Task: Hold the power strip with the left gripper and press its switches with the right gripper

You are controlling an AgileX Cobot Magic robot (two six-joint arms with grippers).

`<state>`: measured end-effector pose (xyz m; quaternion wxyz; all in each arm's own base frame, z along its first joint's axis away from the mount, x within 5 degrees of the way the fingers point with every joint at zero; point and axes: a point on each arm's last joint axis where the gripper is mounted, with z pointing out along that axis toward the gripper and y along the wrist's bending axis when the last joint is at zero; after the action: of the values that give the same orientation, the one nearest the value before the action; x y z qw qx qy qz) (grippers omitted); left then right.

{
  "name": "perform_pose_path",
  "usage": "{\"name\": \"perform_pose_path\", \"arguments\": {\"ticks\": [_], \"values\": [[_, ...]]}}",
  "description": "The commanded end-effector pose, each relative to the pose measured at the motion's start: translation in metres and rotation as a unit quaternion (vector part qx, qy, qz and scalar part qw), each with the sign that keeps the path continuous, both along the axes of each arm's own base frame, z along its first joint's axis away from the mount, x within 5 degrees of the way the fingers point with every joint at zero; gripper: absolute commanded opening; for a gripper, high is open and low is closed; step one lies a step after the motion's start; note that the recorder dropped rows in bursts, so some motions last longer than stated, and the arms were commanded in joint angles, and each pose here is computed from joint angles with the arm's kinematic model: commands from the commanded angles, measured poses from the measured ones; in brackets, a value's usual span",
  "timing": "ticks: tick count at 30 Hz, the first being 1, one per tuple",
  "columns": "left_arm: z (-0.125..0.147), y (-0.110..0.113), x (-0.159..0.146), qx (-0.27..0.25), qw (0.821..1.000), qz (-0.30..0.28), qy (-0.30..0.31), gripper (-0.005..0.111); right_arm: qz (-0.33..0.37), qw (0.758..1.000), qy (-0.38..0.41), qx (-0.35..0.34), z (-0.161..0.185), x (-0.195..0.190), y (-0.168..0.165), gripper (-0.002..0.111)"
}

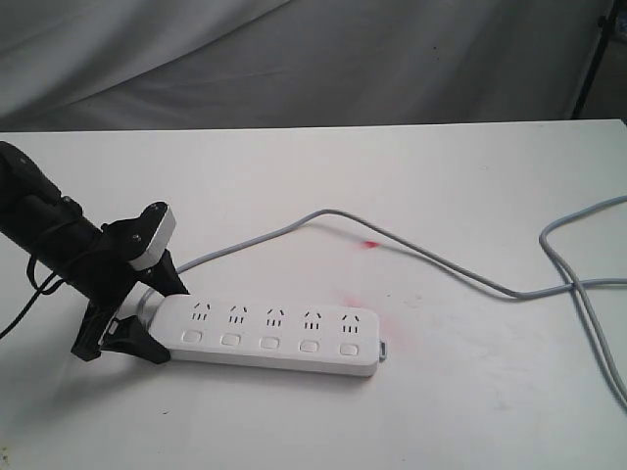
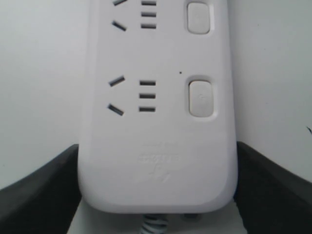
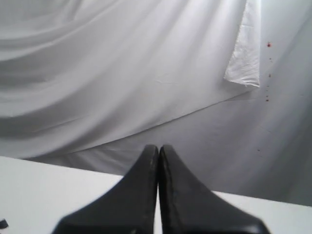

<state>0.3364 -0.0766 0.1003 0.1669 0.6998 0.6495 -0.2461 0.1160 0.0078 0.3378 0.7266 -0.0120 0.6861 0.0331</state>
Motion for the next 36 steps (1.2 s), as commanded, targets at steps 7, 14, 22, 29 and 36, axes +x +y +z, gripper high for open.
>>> {"name": "perform_pose_path", "arguments": {"ticks": [7,14,22,29,36], "values": [[0.0,-0.002,-0.002,0.0,1.0,-0.004,0.002,0.0,-0.019,0.998,0.056,-0.037,-0.049,-0.041,-0.004,0.0],[0.0,-0.002,-0.002,0.0,1.0,-0.004,0.002,0.0,-0.063,0.998,0.029,0.006,-0.064,-0.058,-0.007,0.0],[0.0,-0.002,-0.002,0.0,1.0,-0.004,0.002,0.0,-0.081,0.995,0.052,0.02,-0.095,-0.06,-0.009,0.0],[0.0,-0.002,-0.002,0.0,1.0,-0.004,0.002,0.0,-0.081,0.994,0.067,0.041,-0.098,-0.06,-0.009,0.0],[0.0,-0.002,-0.002,0.0,1.0,-0.004,0.002,0.0,-0.109,0.992,0.069,-0.014,-0.1,-0.068,-0.012,0.0]]}}
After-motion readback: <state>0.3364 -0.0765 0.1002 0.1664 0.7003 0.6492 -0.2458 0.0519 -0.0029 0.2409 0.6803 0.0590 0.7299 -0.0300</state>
